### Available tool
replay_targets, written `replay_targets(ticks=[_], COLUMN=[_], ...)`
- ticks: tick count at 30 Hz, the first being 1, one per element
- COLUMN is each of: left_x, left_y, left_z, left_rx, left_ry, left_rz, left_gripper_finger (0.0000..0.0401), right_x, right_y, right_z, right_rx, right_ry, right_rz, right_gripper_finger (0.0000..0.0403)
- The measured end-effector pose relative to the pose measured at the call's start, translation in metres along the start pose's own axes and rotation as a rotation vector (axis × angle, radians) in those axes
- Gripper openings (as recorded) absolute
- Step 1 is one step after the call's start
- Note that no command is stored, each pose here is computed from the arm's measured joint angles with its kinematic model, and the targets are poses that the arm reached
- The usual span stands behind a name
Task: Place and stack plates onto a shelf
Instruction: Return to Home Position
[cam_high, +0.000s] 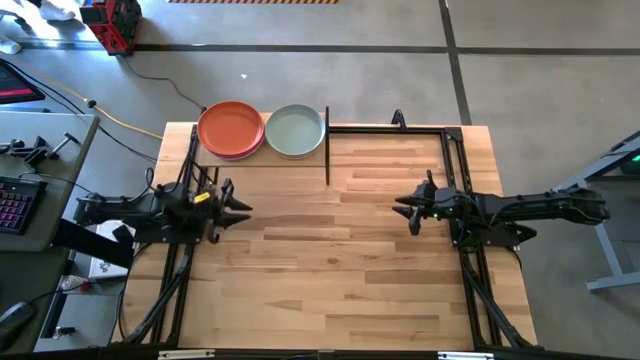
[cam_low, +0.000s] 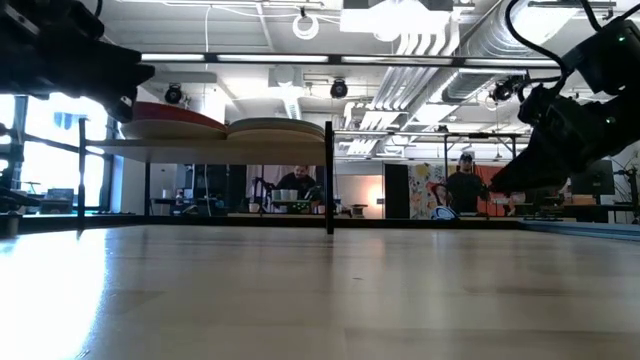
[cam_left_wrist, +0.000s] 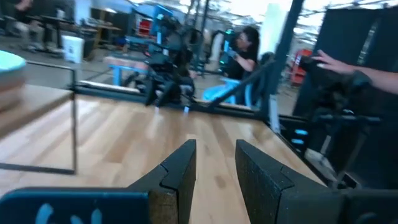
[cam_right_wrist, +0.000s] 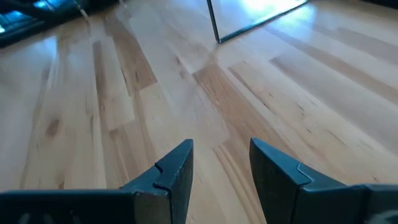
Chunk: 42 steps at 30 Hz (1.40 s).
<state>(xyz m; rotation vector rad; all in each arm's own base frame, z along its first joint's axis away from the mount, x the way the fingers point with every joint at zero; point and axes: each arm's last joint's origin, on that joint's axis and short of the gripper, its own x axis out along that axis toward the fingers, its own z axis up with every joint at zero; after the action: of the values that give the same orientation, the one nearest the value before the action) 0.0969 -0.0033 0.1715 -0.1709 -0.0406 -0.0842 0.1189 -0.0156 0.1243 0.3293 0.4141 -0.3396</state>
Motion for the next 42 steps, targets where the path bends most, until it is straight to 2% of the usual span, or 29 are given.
replay_targets(ticks=[3, 9, 13, 23, 42], left_x=[0.000, 0.000, 0.000, 0.000, 0.000], left_y=[-0.004, -0.010, -0.010, -0.010, -0.010], left_z=[-0.001, -0.001, -0.001, -0.001, -0.002], left_rx=[-0.002, -0.005, -0.005, -0.005, -0.005], left_ry=[0.006, 0.014, 0.015, 0.015, 0.020], left_rz=[-0.046, -0.103, -0.108, -0.108, -0.107], left_gripper_finger=[0.0101, 0.0101, 0.0101, 0.0101, 0.0101], right_x=[-0.003, -0.018, -0.028, -0.040, -0.040], right_y=[0.001, 0.003, 0.004, 0.004, 0.004], right_z=[0.003, 0.018, 0.025, 0.031, 0.032], right_rx=[0.008, 0.045, 0.065, 0.089, 0.090], right_ry=[-0.040, -0.239, -0.343, -0.470, -0.474], right_rz=[0.015, 0.089, 0.128, 0.176, 0.173], right_gripper_finger=[0.0140, 0.0140, 0.0140, 0.0140, 0.0140])
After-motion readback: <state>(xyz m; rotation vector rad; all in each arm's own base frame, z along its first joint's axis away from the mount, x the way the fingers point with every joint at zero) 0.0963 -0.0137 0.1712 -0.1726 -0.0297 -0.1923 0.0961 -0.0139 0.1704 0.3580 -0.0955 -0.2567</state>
